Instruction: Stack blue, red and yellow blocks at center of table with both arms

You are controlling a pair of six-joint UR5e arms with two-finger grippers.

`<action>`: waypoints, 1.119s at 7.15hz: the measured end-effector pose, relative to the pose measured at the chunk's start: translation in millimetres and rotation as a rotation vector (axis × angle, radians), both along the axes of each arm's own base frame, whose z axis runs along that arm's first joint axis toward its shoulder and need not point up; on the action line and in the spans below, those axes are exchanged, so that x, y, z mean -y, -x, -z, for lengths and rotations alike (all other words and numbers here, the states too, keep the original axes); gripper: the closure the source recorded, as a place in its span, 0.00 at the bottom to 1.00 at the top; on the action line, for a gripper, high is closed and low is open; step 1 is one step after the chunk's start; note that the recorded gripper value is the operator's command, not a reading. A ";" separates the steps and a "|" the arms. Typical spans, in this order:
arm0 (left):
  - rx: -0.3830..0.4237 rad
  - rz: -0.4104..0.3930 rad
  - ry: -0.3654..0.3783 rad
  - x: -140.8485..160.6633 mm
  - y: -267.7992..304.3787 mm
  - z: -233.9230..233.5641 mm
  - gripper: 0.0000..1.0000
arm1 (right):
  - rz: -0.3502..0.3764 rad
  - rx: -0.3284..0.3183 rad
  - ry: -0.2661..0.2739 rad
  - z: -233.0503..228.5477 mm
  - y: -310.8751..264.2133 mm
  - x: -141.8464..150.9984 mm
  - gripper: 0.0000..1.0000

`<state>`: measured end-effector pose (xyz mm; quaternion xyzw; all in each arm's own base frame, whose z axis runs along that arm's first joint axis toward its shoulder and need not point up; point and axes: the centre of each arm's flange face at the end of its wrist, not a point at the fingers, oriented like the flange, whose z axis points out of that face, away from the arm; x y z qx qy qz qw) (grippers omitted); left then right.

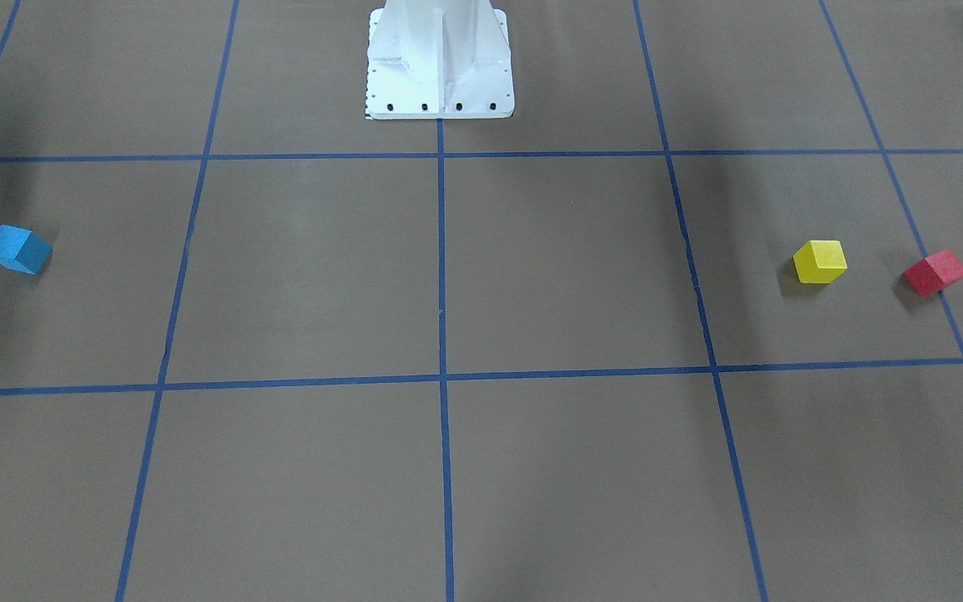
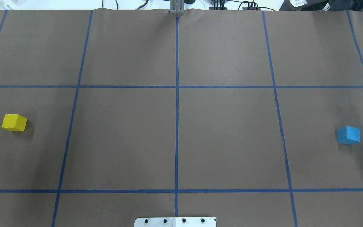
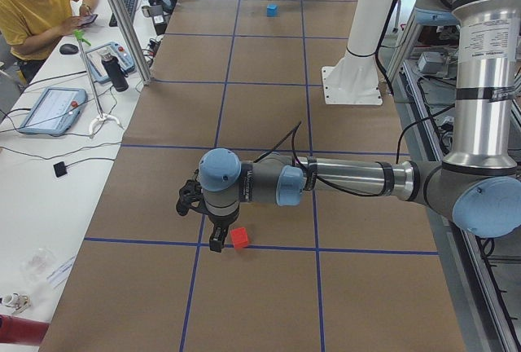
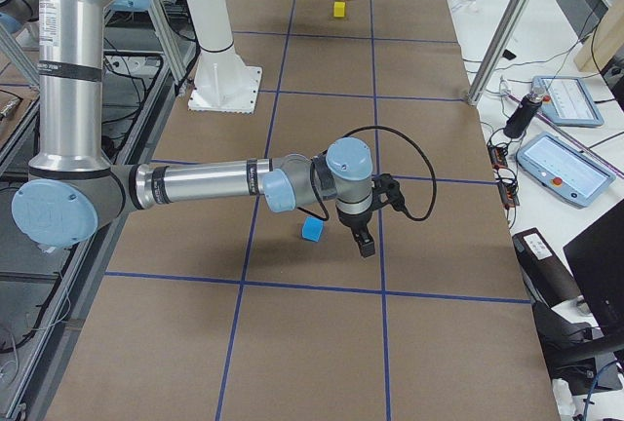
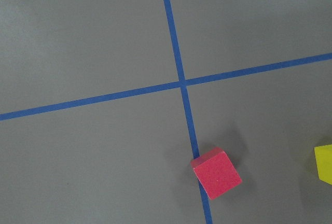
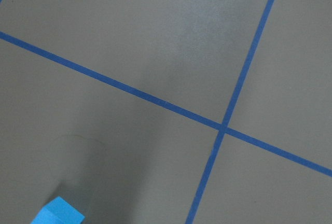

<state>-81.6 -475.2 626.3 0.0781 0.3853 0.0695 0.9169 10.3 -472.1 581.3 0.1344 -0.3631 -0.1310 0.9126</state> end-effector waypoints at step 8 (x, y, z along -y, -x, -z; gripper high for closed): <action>-0.002 -0.002 -0.022 0.6 -0.2 2.5 0.00 | -0.248 0.013 0.130 -21.1 173.0 -74.7 0.02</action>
